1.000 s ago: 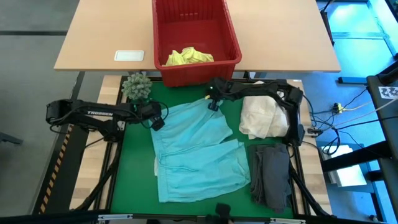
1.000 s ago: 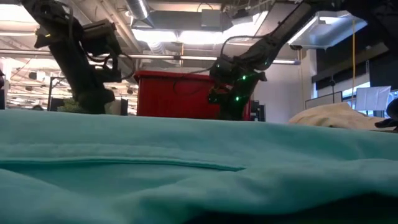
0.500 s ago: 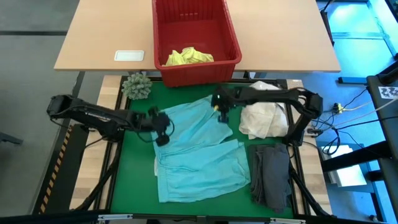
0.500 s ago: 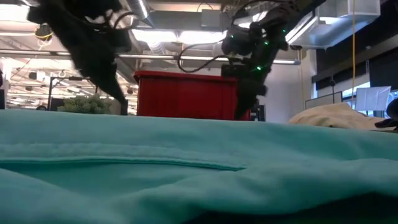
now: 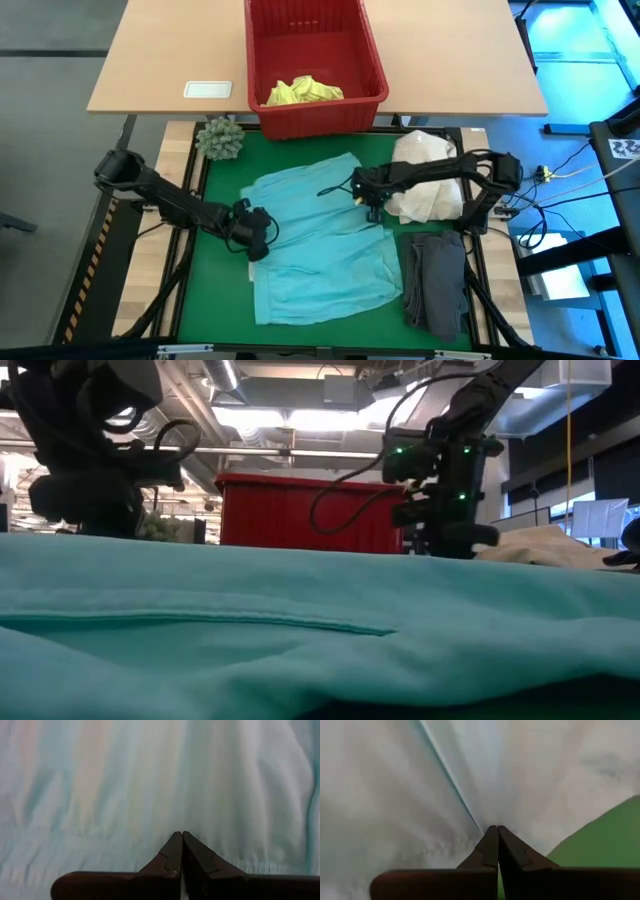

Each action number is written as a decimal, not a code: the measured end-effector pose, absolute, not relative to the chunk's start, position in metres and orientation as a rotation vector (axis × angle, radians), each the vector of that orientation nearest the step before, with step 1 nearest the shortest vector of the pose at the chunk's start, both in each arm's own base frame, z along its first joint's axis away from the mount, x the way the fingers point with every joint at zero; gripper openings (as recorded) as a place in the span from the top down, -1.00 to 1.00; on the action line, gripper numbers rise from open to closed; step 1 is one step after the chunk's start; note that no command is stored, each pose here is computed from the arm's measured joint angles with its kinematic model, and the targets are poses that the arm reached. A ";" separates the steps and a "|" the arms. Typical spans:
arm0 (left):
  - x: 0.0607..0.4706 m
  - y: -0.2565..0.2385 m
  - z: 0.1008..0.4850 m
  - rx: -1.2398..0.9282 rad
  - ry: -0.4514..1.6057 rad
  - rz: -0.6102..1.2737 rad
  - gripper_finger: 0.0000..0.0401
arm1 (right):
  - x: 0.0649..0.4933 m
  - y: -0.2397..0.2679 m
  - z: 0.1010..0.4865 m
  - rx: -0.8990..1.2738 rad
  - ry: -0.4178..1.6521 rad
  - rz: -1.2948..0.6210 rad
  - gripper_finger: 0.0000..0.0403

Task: Fold Laundry from Bin
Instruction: Fold the blue short

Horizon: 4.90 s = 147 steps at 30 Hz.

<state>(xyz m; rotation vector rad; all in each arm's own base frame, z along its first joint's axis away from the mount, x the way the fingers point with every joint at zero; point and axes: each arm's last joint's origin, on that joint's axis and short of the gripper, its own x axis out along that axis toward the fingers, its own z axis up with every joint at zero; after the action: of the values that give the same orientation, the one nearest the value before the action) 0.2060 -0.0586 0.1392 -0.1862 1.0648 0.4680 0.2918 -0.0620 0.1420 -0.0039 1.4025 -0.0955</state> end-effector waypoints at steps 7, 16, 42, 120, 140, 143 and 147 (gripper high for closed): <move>0.200 -0.056 0.141 -0.133 1.093 0.483 0.99 | 0.285 -0.053 0.166 -0.039 1.372 -0.133 1.00; 0.209 -0.064 0.195 -0.032 0.972 0.376 0.99 | 0.281 -0.045 0.240 -0.088 1.065 -0.237 1.00; 0.258 -0.235 0.183 0.100 1.013 -0.220 0.99 | 0.271 0.139 0.236 -0.180 0.892 0.284 1.00; 0.247 -0.328 0.250 0.175 1.095 -0.248 0.96 | 0.286 0.241 0.245 -0.410 1.138 0.459 0.98; 0.152 -0.198 0.305 0.018 0.812 0.041 0.96 | 0.324 0.083 0.291 -0.360 0.905 0.191 1.00; 0.143 -0.162 0.288 -0.031 0.807 0.092 0.96 | 0.332 0.044 0.266 -0.285 0.898 0.178 1.00; 0.132 -0.113 0.260 -0.079 0.810 0.226 0.96 | 0.330 -0.005 0.234 -0.202 0.897 0.132 1.00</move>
<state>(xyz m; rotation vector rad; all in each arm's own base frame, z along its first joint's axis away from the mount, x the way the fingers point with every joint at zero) 0.1315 -0.1134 0.2600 -0.0791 0.8104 0.2257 0.3304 -0.0052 0.2341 -0.2023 0.8973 0.1324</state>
